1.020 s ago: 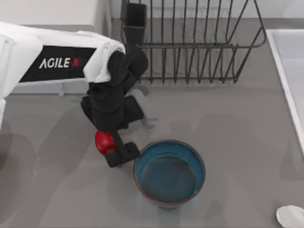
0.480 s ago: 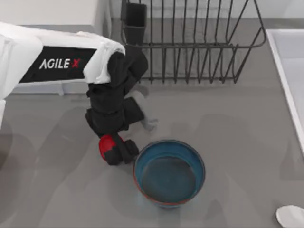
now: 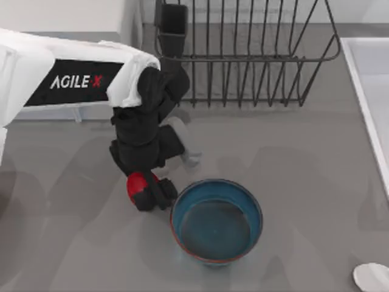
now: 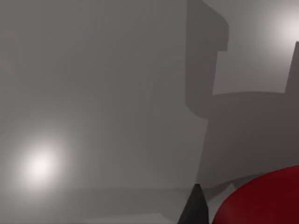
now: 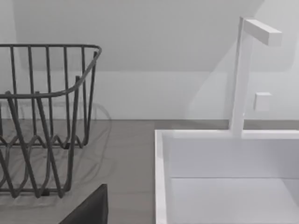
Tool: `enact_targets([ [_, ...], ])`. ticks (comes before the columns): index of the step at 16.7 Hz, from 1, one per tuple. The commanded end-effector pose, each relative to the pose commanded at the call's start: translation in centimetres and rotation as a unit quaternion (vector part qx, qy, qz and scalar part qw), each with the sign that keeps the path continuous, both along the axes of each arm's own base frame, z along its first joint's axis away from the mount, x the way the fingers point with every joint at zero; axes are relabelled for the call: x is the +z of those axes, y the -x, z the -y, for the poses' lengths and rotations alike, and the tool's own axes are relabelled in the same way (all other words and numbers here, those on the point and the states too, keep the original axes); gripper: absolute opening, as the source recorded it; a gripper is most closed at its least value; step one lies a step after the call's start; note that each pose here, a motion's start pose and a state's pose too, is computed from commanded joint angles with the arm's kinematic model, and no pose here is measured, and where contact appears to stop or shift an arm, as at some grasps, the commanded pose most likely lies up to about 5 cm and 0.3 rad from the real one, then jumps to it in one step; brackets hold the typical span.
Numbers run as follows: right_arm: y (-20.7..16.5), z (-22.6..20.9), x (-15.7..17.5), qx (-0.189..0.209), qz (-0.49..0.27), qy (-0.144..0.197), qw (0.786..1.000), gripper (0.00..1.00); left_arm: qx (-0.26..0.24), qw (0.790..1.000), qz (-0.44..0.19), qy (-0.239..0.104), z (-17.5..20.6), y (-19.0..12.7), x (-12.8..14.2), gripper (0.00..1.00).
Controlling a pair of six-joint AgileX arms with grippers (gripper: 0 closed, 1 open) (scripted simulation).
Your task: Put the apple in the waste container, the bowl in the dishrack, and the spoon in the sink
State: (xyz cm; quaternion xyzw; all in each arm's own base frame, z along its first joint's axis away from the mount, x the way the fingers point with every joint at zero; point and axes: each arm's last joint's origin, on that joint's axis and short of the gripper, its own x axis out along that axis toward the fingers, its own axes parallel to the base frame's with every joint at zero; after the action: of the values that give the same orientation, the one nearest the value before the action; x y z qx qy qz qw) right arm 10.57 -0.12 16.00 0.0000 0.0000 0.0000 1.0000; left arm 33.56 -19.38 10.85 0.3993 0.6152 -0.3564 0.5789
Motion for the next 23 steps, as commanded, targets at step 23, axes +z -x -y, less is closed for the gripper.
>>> enact_targets([
  [23,0.0,0.0,0.0,0.000,0.000,0.000,1.000,1.00,0.059,0.998,-0.010,0.011,-0.1,0.5,9.3,0.00],
])
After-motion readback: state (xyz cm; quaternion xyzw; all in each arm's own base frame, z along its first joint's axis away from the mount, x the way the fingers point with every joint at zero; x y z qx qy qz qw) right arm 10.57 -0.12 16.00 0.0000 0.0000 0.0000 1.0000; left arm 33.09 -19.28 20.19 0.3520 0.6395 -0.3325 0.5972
